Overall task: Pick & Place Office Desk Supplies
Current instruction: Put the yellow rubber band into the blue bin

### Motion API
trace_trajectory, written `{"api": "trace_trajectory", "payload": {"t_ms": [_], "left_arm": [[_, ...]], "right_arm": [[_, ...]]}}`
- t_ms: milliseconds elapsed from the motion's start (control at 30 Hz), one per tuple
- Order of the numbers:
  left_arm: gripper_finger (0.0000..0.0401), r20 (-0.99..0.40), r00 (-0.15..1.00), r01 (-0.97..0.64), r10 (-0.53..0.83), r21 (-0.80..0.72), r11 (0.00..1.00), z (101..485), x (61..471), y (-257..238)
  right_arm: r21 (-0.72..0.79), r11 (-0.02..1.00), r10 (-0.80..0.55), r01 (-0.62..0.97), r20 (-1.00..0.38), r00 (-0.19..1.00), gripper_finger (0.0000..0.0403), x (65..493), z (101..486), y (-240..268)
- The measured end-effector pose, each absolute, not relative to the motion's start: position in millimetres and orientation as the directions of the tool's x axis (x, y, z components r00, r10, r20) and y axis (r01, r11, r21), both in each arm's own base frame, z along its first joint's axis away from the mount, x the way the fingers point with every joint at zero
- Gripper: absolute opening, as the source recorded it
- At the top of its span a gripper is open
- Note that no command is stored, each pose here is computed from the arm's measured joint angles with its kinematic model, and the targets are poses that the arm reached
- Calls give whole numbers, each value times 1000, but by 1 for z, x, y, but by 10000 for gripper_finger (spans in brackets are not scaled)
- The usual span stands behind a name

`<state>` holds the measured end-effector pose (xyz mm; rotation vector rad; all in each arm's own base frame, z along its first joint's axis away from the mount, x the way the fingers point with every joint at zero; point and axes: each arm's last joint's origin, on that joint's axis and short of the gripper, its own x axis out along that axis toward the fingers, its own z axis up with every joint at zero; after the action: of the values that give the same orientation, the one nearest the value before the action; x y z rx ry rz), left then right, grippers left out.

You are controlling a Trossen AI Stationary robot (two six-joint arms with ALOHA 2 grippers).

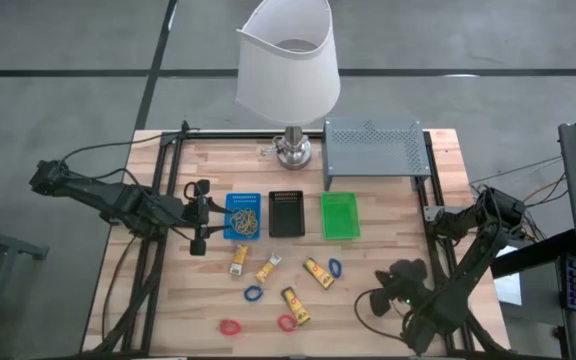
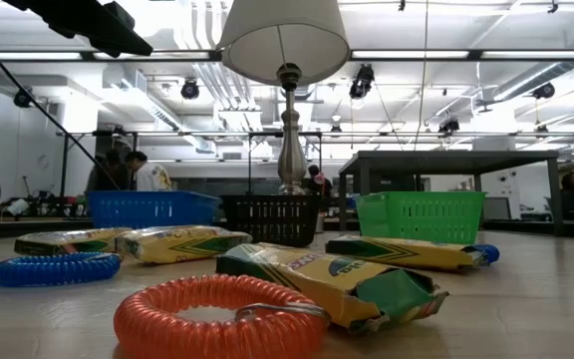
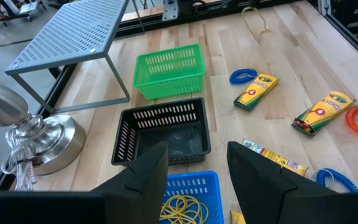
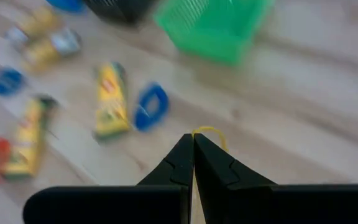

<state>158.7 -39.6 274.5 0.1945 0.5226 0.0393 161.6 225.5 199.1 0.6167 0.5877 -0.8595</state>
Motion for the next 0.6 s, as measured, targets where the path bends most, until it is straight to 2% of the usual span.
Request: {"api": "trace_trajectory", "payload": {"t_ms": [167, 300, 433, 600], "left_arm": [[168, -492, 866, 12, 87, 194, 981, 274, 159, -40], [168, -492, 866, 12, 87, 194, 981, 274, 159, -40], [168, -492, 866, 12, 87, 194, 981, 274, 159, -40], [168, -492, 866, 12, 87, 195, 981, 275, 159, -40]], "right_arm": [[333, 606, -561, 723, -466, 684, 8, 164, 199, 220], [364, 676, -574, 641, -285, 768, 8, 167, 198, 215], [349, 735, -575, 581, -135, 807, 8, 171, 197, 209], [327, 752, -592, 573, -47, 804, 8, 178, 194, 199]]}}
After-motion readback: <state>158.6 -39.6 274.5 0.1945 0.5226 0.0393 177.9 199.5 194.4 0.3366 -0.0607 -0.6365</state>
